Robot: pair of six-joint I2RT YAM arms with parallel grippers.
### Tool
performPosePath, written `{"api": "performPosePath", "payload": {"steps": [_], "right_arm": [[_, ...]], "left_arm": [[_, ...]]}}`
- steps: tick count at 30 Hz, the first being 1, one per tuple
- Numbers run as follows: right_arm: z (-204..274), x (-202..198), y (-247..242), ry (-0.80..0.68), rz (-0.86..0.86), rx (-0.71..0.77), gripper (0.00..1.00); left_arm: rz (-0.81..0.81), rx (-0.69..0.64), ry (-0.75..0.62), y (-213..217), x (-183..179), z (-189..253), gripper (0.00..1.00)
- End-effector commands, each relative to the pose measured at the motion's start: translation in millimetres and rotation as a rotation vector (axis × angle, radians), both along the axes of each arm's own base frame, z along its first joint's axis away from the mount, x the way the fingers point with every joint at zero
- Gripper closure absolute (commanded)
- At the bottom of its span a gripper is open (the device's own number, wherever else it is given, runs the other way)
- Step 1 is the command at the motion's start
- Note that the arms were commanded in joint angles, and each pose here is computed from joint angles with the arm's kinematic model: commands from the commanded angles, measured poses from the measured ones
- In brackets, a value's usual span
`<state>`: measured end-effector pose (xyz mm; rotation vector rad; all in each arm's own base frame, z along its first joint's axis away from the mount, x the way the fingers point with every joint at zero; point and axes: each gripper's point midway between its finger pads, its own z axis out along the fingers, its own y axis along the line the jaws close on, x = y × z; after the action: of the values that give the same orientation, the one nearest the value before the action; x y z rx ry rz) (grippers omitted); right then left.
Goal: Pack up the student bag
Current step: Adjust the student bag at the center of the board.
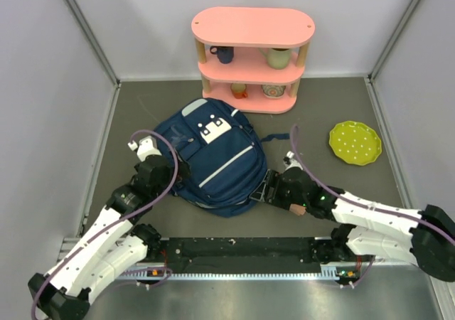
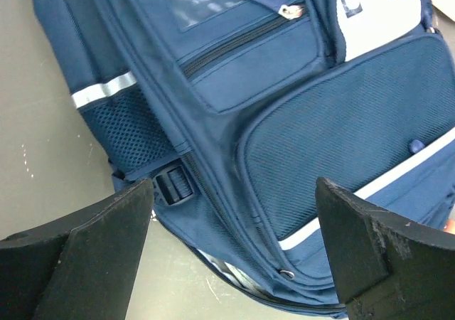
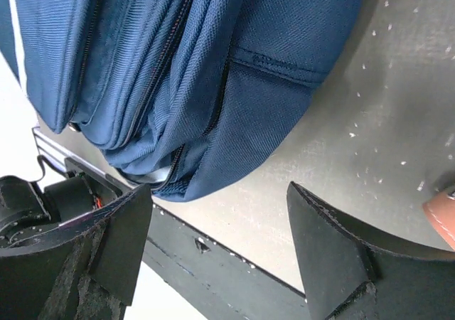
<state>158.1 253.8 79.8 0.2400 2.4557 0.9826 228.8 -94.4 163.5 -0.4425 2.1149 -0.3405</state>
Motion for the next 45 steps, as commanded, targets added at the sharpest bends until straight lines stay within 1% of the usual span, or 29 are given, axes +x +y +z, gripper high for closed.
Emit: {"api": "performPosePath", "payload": {"steps": [1, 2, 4, 5, 6, 8, 9, 10, 13, 17, 18, 19, 20, 21, 23, 25, 27, 28, 29, 30, 31, 33, 35, 37, 38, 39, 42, 43, 45], "right_arm": [[21, 14, 34, -0.032, -0.002, 0.099, 0.25], [19, 17, 36, -0.031, -0.006, 0.1, 0.25], [19, 25, 41, -0.05, -0.008, 0.077, 0.36], [11, 27, 39, -0.047, -0.002, 0.038, 0.45], [8, 34, 33, -0.053, -0.018, 0.021, 0.62], [6, 45, 20, -0.083, -0.05, -0.003, 0.82], [4, 50, 13, -0.096, -0.063, -0.014, 0.95], [1, 65, -5, -0.104, -0.116, -0.036, 1.0], [3, 92, -44, -0.138, -0.184, -0.092, 1.0], [8, 111, -77, -0.193, -0.196, -0.189, 1.0], [7, 114, -82, -0.193, -0.207, -0.218, 0.94], [9, 118, -88, -0.199, -0.221, -0.246, 0.85], [8, 116, -90, -0.194, -0.195, -0.262, 0.77], [10, 113, -89, -0.191, -0.171, -0.268, 0.66], [20, 101, -83, -0.198, -0.135, -0.216, 0.57], [21, 86, -85, -0.224, -0.146, -0.222, 0.49], [47, 65, -75, -0.325, -0.112, -0.141, 0.44], [45, 56, -74, -0.335, -0.109, -0.127, 0.43], [62, 46, -68, -0.378, -0.112, -0.049, 0.43], [66, 39, -63, -0.39, -0.098, -0.017, 0.43], [61, 25, -54, -0.391, -0.061, -0.006, 0.44], [63, 15, -46, -0.394, -0.059, 0.025, 0.44], [60, 3, -33, -0.406, -0.026, 0.018, 0.44], [55, -6, -16, -0.4, 0.015, -0.01, 0.44], [54, -9, -8, -0.392, 0.029, -0.011, 0.44], [39, -10, -1, -0.368, 0.051, -0.061, 0.44], [48, -19, 31, -0.384, 0.099, -0.04, 0.44], [39, -19, 40, -0.379, 0.108, -0.083, 0.44], [52, -25, 64, -0.396, 0.118, -0.042, 0.46]], "left_arm": [[0.034, -0.1, -0.047, 0, 2, 4, 0.01], [0.039, -0.101, -0.054, 2, 1, 5, 0.01], [0.049, -0.109, -0.069, 5, -1, 5, 0.01], [0.048, -0.11, -0.069, 5, -2, 3, 0.01], [0.049, -0.105, -0.064, 7, -4, 1, 0.01], [0.051, -0.109, -0.069, 9, -7, 0, 0.01], [0.05, -0.105, -0.066, 10, -8, -4, 0.01], [0.052, -0.109, -0.076, 11, -10, -4, 0.01], [0.048, -0.126, -0.089, 12, -14, -6, 0.01], [0.008, -0.173, -0.086, 1, -16, -13, 0.01], [-0.009, -0.176, -0.071, -2, -18, -22, 0.01], [-0.032, -0.192, -0.06, -7, -19, -25, 0.01], [-0.052, -0.212, -0.072, -13, -18, -24, 0.01], [-0.061, -0.217, -0.058, -15, -19, -31, 0.01], [-0.079, -0.245, -0.038, -22, -20, -39, 0.01], [-0.081, -0.26, -0.025, -25, -19, -48, 0.02], [-0.082, -0.258, -0.022, -25, -20, -56, 0.04], [-0.078, -0.263, -0.031, -25, -19, -57, 0.06], [-0.072, -0.264, -0.037, -24, -18, -59, 0.08], [-0.062, -0.26, -0.029, -23, -18, -65, 0.09], [-0.045, -0.264, -0.016, -22, -18, -70, 0.12], [-0.021, -0.247, 0.017, -18, -20, -84, 0.15], [-0.004, -0.243, 0.043, -17, -21, -96, 0.19], [0.006, -0.245, 0.058, -15, -23, -104, 0.2], [0.008, -0.247, 0.056, -15, -24, -106, 0.19], [0.016, -0.244, 0.053, -13, -24, -107, 0.19], [0.04, -0.243, 0.01, -9, -18, -103, 0.17], [0.062, -0.224, 0.003, -4, -16, -105, 0.17], [0.077, -0.214, -0.011, -3, -9, -107, 0.22]]}}
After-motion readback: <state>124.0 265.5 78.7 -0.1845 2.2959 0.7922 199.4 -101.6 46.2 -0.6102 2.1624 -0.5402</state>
